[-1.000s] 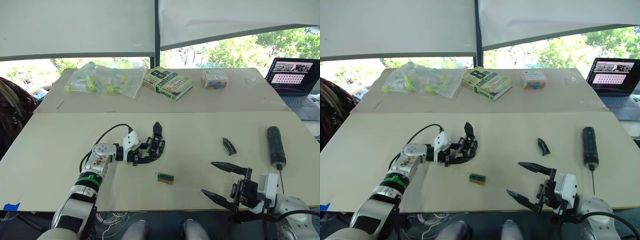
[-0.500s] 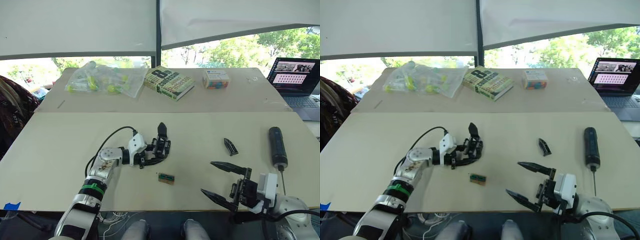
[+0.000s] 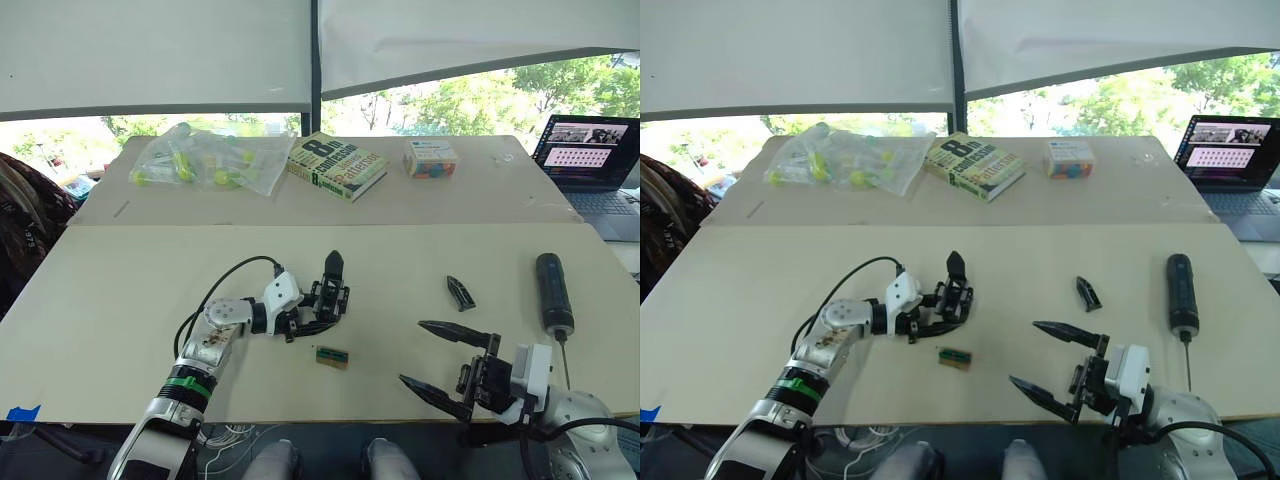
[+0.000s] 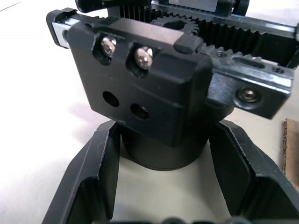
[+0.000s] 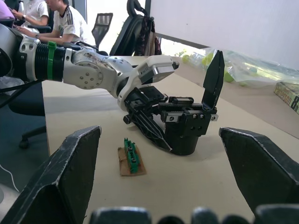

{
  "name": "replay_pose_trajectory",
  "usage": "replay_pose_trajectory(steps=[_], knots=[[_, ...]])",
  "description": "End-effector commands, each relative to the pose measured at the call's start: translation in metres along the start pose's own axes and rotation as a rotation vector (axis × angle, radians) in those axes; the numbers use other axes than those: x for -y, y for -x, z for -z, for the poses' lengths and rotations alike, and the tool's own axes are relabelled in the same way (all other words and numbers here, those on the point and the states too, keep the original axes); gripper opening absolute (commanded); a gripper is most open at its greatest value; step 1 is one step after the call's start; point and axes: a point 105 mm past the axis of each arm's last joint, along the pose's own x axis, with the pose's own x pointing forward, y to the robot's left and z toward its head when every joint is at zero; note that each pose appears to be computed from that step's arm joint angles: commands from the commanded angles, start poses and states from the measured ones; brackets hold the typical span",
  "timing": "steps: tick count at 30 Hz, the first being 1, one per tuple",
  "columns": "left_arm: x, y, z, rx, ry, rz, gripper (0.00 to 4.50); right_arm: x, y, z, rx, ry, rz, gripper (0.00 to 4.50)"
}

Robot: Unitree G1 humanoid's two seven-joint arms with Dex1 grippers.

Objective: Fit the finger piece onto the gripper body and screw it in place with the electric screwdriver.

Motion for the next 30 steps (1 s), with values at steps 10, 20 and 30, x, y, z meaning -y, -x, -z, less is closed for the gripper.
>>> replay_pose_trajectory(steps=[10, 20, 30], knots=[[-0.002, 0.053, 0.013, -0.003, 0.063, -0.057, 4.36, 0.001, 0.023, -0.012, -0.059, -0.156, 0.072, 4.5], [0.002, 0.14, -0.024, 0.174, 0.07, -0.145, 4.36, 0.025, 0.062, -0.007, -0.167, -0.071, 0.424, 4.5], [0.014, 0.13, -0.071, 0.262, -0.007, -0.083, 4.36, 0.112, 0.049, -0.005, -0.552, -0.149, 0.556, 4.5]])
